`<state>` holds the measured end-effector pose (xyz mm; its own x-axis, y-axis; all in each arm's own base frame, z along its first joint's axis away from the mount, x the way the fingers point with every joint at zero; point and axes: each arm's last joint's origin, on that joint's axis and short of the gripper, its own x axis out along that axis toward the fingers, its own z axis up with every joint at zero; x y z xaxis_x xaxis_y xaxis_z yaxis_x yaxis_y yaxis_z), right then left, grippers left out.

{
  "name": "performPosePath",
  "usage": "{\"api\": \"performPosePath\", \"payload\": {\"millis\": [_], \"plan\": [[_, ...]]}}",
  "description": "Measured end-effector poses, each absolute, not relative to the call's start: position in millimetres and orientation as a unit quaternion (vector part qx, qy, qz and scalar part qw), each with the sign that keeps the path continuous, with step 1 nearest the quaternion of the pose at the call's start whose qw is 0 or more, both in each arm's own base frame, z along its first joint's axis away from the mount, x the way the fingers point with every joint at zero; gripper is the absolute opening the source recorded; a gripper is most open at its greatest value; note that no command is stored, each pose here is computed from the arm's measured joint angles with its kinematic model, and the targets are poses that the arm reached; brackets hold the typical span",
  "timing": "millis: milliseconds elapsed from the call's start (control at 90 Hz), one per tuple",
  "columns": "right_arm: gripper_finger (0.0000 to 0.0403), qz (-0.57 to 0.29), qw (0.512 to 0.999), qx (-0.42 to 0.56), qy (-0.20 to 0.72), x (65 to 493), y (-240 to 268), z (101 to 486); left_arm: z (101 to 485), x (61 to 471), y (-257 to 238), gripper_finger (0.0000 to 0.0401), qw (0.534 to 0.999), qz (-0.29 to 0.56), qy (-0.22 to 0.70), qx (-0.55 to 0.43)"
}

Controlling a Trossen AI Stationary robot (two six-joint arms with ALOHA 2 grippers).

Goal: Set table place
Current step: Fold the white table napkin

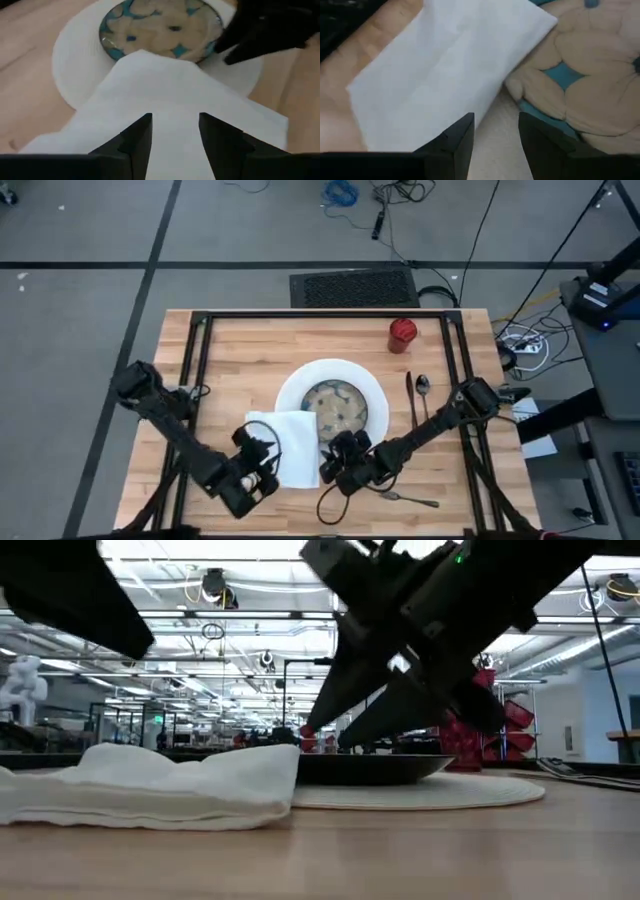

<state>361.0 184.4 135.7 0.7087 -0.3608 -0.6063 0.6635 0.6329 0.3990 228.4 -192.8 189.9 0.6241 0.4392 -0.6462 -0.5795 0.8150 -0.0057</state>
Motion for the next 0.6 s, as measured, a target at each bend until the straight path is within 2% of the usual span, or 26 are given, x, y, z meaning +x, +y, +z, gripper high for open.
{"api": "performPosePath", "payload": {"millis": [367,600], "plan": [[0.0145,-0.277,0.869,0.336,0.234,370.7,187.4,119.3,172.2,232.8,-170.6,0.0148,0.850,0.296,0.414,-0.137],[0.0202,-0.260,0.866,0.355,0.236,381.4,187.2,101.5,165.8,225.5,-175.3,0.0148,0.834,0.273,0.455,-0.152]]}}
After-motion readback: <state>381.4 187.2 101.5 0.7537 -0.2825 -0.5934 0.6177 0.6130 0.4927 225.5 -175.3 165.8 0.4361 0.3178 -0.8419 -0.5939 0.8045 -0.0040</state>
